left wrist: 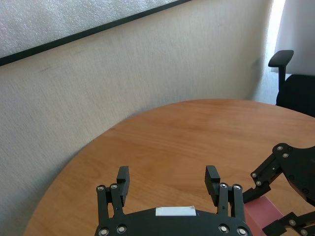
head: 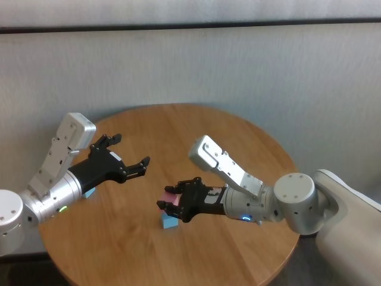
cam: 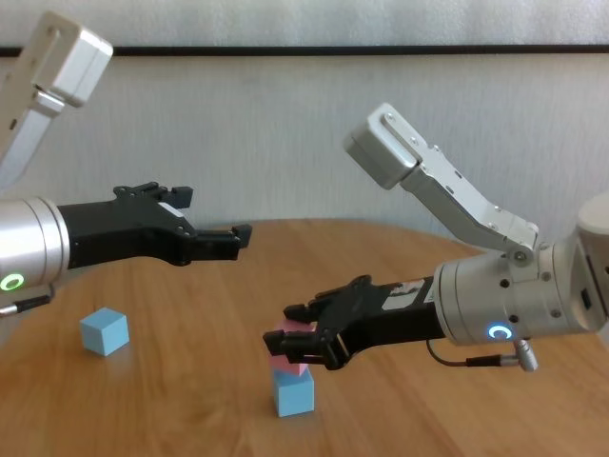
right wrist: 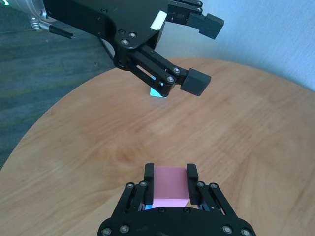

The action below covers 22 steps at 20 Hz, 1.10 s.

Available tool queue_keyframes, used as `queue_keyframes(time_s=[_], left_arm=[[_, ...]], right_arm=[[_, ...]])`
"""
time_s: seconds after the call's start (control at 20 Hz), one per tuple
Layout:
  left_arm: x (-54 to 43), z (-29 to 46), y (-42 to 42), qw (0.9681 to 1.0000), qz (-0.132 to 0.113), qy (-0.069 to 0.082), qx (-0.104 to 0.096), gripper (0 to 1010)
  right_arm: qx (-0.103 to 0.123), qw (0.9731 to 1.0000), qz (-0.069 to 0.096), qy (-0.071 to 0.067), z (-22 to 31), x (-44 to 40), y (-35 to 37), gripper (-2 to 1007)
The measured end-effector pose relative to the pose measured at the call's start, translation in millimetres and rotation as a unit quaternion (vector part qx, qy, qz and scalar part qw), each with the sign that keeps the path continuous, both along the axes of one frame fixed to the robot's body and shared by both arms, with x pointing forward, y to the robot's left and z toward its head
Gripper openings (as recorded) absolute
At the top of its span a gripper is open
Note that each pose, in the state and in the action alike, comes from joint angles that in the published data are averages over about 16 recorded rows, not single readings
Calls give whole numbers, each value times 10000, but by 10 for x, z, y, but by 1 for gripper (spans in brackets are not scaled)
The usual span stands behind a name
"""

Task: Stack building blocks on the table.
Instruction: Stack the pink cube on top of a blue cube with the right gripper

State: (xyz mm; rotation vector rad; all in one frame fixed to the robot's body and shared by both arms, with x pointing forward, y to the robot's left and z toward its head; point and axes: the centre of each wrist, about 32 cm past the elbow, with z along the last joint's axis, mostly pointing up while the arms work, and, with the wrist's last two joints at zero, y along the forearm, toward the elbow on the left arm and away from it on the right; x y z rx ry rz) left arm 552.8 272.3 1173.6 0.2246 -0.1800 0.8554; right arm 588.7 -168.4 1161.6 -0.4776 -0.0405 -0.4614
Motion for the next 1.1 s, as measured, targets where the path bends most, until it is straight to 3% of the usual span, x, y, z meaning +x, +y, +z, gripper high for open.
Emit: queue_keyframes(time_s=[1.1], left_arm=[[0, 0, 0, 10000, 0, 0, 0, 1003]], right_arm=[[-54, 9998, 42, 171, -12, 31, 29, 368]])
